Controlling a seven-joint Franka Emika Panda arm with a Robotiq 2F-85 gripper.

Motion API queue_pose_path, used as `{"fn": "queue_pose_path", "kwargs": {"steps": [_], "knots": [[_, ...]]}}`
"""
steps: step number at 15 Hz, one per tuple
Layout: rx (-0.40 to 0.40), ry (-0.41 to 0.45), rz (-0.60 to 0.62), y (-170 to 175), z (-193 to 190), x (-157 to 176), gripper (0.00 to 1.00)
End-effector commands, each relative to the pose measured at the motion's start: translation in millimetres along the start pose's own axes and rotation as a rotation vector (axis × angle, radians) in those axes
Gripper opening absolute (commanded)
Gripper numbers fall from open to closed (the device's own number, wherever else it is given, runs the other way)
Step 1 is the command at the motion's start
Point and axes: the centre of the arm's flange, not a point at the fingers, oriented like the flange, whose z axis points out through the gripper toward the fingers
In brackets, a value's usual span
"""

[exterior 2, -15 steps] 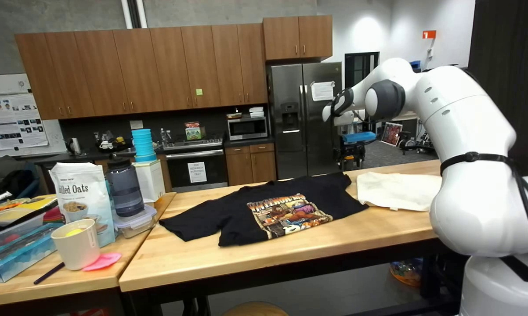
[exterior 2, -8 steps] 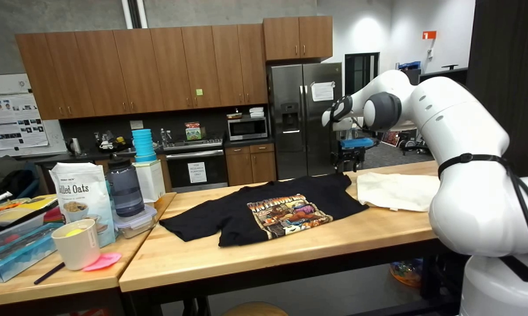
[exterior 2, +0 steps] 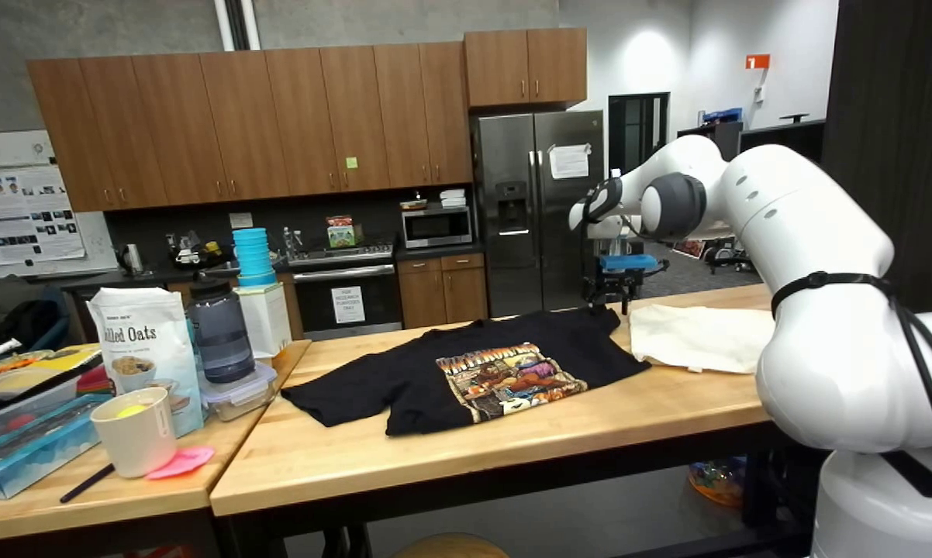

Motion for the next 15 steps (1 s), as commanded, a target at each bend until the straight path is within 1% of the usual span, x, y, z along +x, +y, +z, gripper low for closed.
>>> {"fn": "queue_pose_path", "kwargs": {"steps": [1, 2, 4, 5, 8, 10, 11, 12, 15], "knots": [[0.050, -0.017, 0.031, 1, 2, 6, 0.75], [0.060, -0.018, 0.035, 0, 4, 6, 0.74], [0.079, -0.020, 0.045, -2, 4, 6, 0.61], [0.090, -0.018, 0.050, -2, 2, 6, 0.54], [0.117, -0.027, 0.074, -2, 0, 5, 0.28], [0.128, -0.035, 0.103, 1, -2, 3, 0.15], [0.138, -0.035, 0.124, 4, -4, 2, 0.06], [0.146, -0.032, 0.146, 7, -9, 2, 0.01], [0.172, 0.020, 0.197, 17, -36, 2, 0.00]]}}
